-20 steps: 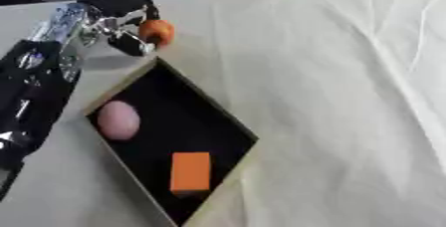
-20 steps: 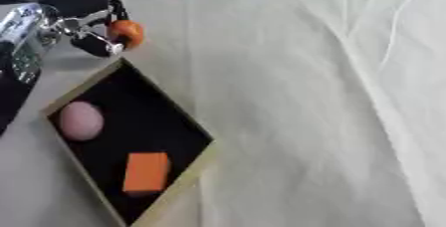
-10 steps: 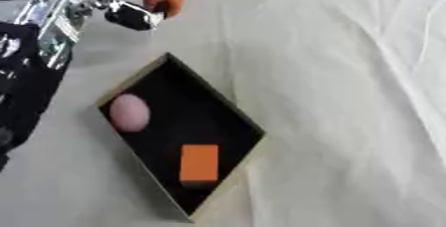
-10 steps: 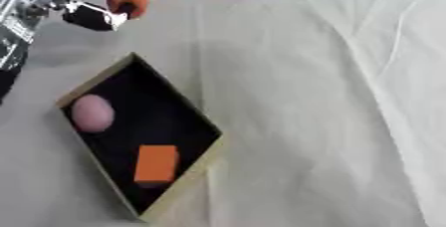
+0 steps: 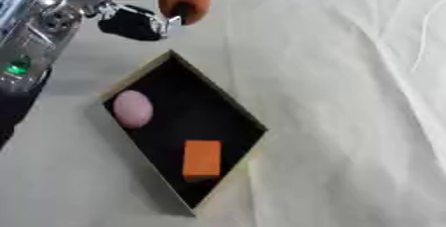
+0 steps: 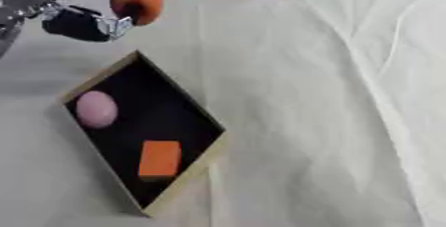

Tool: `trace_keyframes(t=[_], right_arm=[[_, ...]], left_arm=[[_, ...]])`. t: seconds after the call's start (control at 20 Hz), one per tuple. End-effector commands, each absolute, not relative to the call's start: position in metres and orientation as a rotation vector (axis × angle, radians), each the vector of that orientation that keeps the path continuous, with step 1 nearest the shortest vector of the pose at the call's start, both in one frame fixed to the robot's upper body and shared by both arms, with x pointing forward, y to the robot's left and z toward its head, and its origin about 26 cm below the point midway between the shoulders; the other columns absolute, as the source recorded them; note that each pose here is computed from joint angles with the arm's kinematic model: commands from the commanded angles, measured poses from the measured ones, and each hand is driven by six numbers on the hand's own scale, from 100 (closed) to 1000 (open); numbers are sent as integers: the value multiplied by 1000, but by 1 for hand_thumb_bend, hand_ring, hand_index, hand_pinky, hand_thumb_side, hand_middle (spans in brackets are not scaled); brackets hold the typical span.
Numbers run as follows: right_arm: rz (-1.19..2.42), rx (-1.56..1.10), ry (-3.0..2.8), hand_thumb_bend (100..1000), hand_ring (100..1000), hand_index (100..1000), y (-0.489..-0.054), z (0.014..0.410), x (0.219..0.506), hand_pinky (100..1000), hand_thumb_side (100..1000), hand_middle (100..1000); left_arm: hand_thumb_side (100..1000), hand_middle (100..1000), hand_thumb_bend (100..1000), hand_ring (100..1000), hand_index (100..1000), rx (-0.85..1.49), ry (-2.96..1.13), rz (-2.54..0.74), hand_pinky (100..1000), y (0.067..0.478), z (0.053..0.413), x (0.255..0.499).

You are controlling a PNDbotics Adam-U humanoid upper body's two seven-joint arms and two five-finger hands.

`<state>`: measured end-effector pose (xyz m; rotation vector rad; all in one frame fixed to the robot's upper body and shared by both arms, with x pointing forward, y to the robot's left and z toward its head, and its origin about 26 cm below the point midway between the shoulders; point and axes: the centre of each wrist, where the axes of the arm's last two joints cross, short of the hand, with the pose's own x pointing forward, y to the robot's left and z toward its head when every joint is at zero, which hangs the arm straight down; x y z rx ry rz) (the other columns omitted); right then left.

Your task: Pick up objects on the table and place them in the box.

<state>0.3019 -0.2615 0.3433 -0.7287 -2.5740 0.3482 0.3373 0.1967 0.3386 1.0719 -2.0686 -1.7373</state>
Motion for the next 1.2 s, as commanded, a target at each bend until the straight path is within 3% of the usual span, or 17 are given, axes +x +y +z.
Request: trace_keyframes(t=[0.05,0.2,1.2], right_arm=[[339,-757,-2600,100,826,775,-263,350,297,882,676,656],[337,-757,-2599,100,826,775,-263,350,297,881,675,656],[312,-743,-2595,100,824,773,-262,347,298,881,679,655]], left_arm=[[437,613,100,541,636,1085,-2111,-1783,399,195,347,307],[435,617,100,543,638,1029,-2109,-1805,403,195,339,296],[402,617,100,551,641,972,-1999,-1865,405,198,285,300]])
